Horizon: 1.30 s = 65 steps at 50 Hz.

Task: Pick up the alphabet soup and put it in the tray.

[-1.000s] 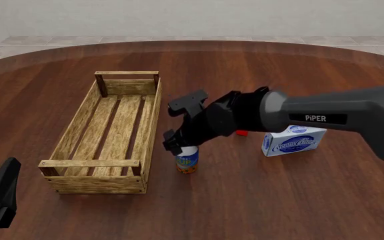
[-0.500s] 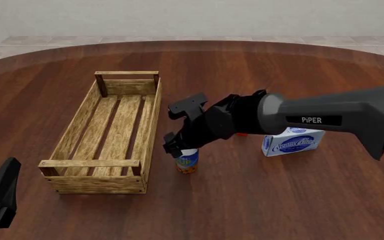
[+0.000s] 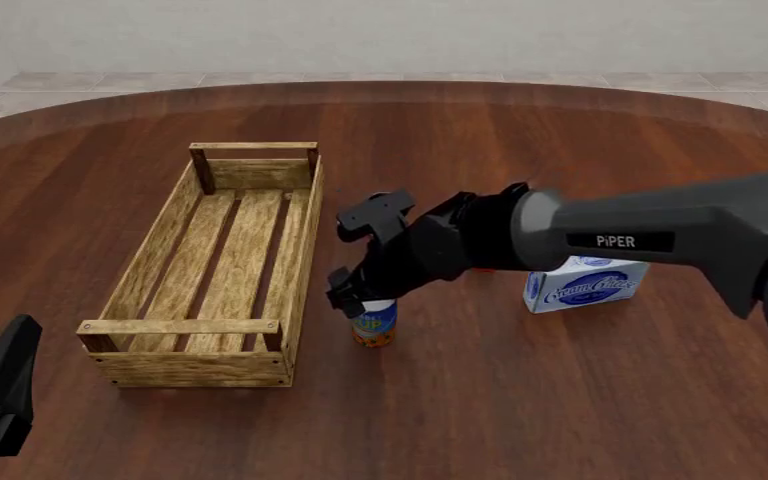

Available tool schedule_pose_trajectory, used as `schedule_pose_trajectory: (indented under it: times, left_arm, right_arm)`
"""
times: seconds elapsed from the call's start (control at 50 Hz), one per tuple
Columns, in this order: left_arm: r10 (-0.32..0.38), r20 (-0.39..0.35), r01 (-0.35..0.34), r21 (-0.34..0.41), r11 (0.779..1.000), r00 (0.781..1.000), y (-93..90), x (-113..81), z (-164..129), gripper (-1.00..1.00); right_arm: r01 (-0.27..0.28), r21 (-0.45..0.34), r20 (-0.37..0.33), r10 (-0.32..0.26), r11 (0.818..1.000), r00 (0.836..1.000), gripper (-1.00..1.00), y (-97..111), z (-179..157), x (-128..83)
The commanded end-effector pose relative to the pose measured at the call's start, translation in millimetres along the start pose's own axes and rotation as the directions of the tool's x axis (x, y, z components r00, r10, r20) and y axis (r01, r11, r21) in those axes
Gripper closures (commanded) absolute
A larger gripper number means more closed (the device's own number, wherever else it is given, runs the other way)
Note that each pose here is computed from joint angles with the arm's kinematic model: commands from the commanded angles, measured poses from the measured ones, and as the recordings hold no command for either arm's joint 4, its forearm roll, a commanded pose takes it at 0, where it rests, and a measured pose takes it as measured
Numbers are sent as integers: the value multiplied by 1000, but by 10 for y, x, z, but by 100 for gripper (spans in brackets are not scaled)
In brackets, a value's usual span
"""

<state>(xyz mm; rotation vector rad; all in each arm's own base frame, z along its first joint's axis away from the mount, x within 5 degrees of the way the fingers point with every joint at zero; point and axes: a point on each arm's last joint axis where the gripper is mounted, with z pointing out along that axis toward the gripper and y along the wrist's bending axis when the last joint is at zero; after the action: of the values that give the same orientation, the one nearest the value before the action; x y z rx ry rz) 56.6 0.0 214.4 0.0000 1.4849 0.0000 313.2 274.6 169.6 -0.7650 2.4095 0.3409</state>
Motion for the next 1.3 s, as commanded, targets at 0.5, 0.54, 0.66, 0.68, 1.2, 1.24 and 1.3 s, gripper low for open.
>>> schedule_pose_trajectory:
  times: [0.5,0.54,0.66,0.68,1.2,1.24,1.3]
  left_arm:
    - [0,0,0,0,1000,1000,0,0,0,-100]
    - [0,0,0,0,1000,1000,0,0,0,-100]
    - [0,0,0,0,1000,1000,0,0,0,-100]
    - [0,0,0,0,1000,1000,0,0,0,-100]
    - [0,0,0,0,1000,1000,0,0,0,-100]
    - [0,0,0,0,1000,1000,0,0,0,-100]
    - [0,0,0,0,1000,1000,0,0,0,-100]
  right_arm:
    - [-17,4,-21,17,1000,1000,-100,-12,100,96]
    - [-17,3,-20,17,1000,1000,-100,-6,95,97]
    - [-17,3,-20,17,1000,1000,-100,-10,97,97]
    - [-19,3,-20,19,1000,1000,-100,-6,96,96]
    - [11,23,-16,-11,1000,1000,100,-154,109,56]
    - [10,26,-14,-10,1000,1000,100,-177,103,49]
    - [17,28,-4,-17,999,1000,100,-191,49,23]
